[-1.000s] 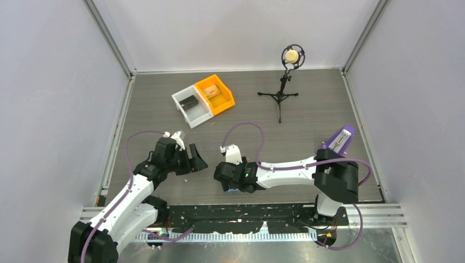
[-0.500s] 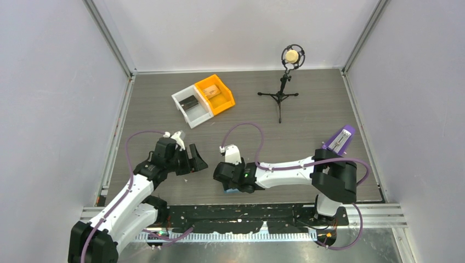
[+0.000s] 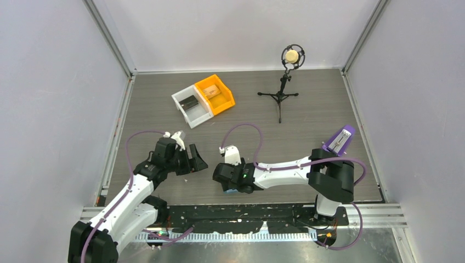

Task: Take the credit cards out of the card holder
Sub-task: Remove the credit card from the card holder.

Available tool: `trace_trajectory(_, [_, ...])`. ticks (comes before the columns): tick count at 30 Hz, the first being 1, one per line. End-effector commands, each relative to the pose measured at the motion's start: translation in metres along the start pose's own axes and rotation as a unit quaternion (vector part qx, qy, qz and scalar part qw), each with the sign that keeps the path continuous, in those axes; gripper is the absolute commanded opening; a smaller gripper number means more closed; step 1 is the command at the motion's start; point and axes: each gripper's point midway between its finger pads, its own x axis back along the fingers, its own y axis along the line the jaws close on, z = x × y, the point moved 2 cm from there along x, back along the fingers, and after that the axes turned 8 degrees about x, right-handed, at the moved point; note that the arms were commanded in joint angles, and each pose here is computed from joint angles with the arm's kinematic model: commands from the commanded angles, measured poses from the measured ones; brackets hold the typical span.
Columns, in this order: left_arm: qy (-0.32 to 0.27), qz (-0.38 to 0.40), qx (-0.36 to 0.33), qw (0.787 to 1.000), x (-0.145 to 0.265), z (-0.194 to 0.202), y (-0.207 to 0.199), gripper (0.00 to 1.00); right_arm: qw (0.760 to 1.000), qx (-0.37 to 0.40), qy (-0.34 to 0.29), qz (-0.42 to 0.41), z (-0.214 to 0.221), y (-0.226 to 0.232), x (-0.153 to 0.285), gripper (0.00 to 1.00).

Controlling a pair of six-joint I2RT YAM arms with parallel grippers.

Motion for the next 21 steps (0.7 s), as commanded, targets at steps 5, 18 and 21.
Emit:
trace_trajectory(5, [-0.008, 0.016, -0.011, 1.0, 0.001, -0.004, -0.007, 0.73, 0.999, -0.027, -0.026, -0.014, -0.012, 0.005, 0.008, 0.62])
trace_trajectory(18, [-0.002, 0.025, -0.007, 1.0, -0.001, 0.0, -0.007, 0.71, 0.996, -0.063, -0.04, -0.044, -0.015, 0.003, 0.013, 0.51])
trace_trajectory(21, [0.003, 0.031, -0.003, 1.0, -0.002, 0.002, -0.008, 0.7, 0.995, -0.071, -0.045, -0.048, -0.017, 0.002, 0.014, 0.49])
